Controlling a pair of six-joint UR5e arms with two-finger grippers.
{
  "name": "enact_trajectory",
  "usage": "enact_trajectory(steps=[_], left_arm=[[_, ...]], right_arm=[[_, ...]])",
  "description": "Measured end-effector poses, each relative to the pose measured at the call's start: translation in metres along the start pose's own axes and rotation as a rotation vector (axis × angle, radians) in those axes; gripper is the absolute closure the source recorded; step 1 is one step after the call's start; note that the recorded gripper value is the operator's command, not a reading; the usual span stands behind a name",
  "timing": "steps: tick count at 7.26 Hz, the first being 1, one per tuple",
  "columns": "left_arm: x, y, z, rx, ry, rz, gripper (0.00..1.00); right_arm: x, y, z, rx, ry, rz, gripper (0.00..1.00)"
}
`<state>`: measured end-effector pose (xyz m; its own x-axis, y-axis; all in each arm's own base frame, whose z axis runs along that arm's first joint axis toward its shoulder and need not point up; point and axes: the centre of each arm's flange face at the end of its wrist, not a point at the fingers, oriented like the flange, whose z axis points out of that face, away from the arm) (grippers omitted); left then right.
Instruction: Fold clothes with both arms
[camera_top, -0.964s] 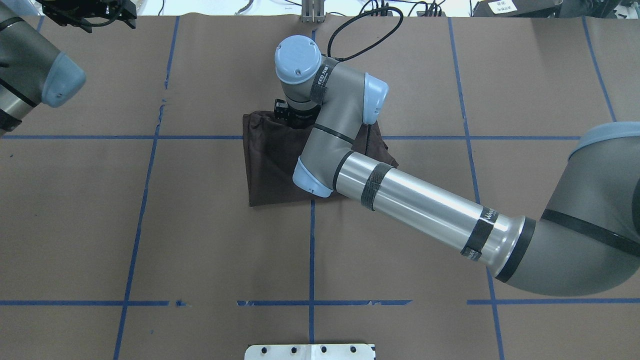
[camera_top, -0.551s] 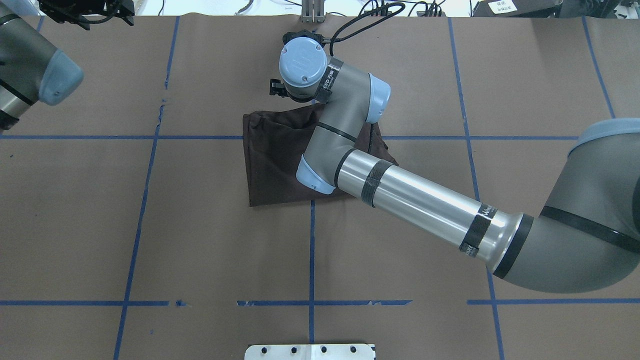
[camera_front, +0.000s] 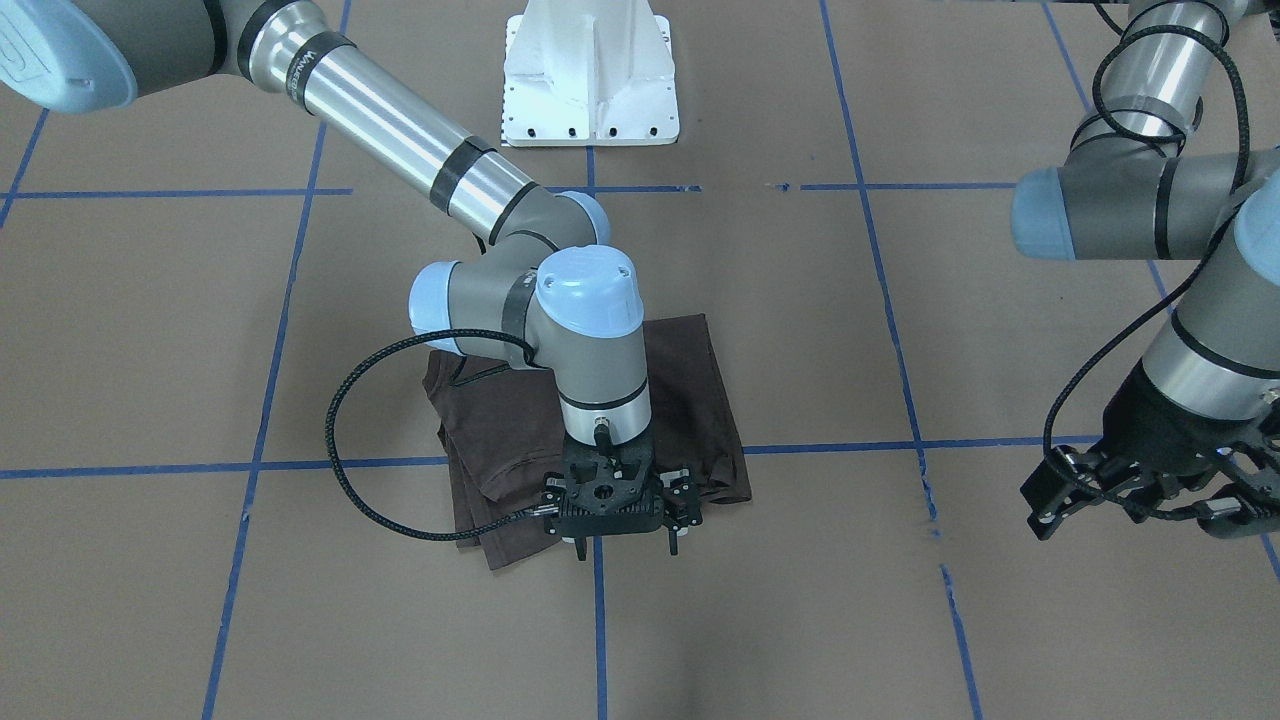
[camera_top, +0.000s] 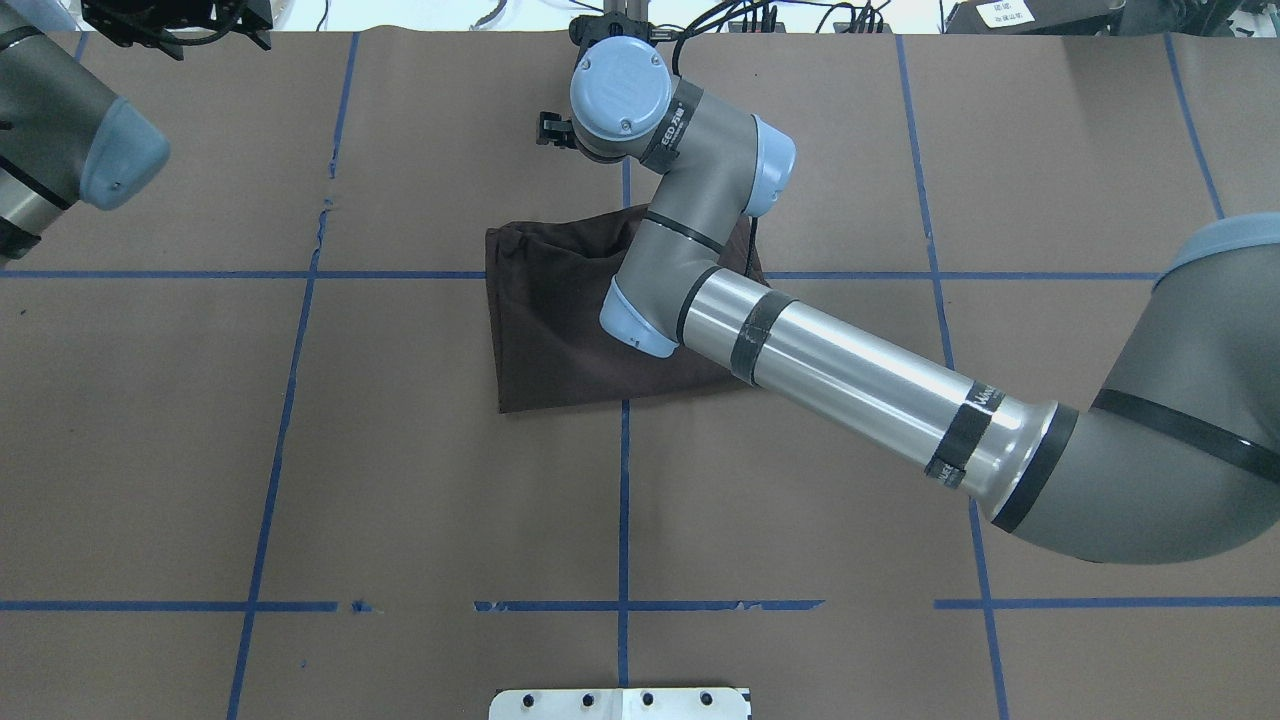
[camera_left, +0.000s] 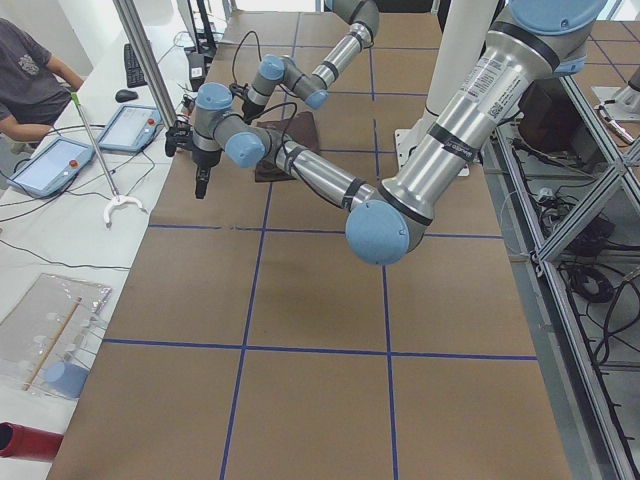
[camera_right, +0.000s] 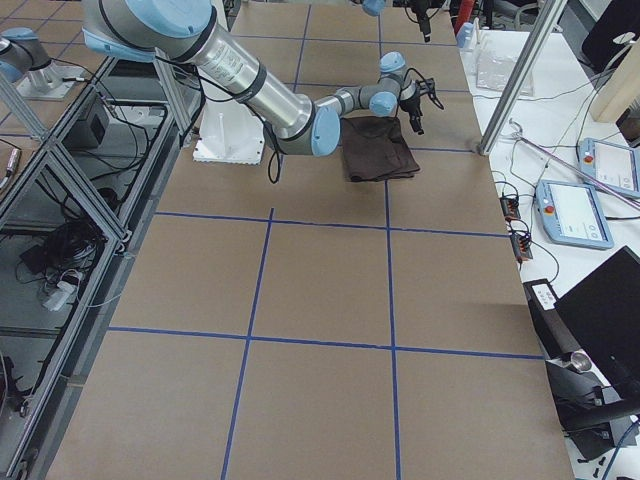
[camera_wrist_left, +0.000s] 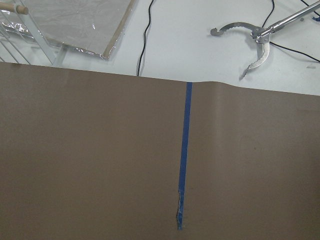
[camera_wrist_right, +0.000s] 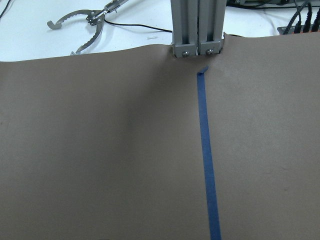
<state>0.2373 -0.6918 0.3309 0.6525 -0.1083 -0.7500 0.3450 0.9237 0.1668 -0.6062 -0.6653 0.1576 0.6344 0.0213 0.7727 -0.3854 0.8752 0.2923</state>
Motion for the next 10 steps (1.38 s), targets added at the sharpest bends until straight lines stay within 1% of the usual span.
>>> enact_trajectory(steps=[1,3,4,5,6,7,8,10], left_arm=[[0.027,0.024,0.015,-0.015,0.048,-0.015,0.0],[0.086,0.084,0.044,-0.06,0.153,-0.052,0.0],[0.112,0.109,0.057,-0.086,0.19,-0.051,0.03],[0.136,0.124,0.075,-0.099,0.219,-0.044,0.11],[0.157,0.138,0.096,-0.095,0.241,-0.04,0.22],[0.173,0.151,0.11,-0.088,0.257,-0.036,0.3],[0.184,0.161,0.117,-0.089,0.267,-0.03,0.36],[0.197,0.178,0.124,-0.102,0.275,-0.016,0.36]], right_arm=[[0.01,-0.021,-0.012,-0.053,0.026,0.003,0.0],[0.048,-0.074,-0.051,-0.187,0.088,0.011,0.0],[0.08,-0.098,-0.073,-0.249,0.109,-0.001,0.0],[0.12,-0.116,-0.09,-0.294,0.115,-0.012,0.0],[0.163,-0.124,-0.099,-0.323,0.108,-0.019,0.0],[0.196,-0.126,-0.105,-0.336,0.1,-0.025,0.0],[0.214,-0.125,-0.108,-0.339,0.097,-0.028,0.0],[0.227,-0.124,-0.109,-0.342,0.099,-0.029,0.0]])
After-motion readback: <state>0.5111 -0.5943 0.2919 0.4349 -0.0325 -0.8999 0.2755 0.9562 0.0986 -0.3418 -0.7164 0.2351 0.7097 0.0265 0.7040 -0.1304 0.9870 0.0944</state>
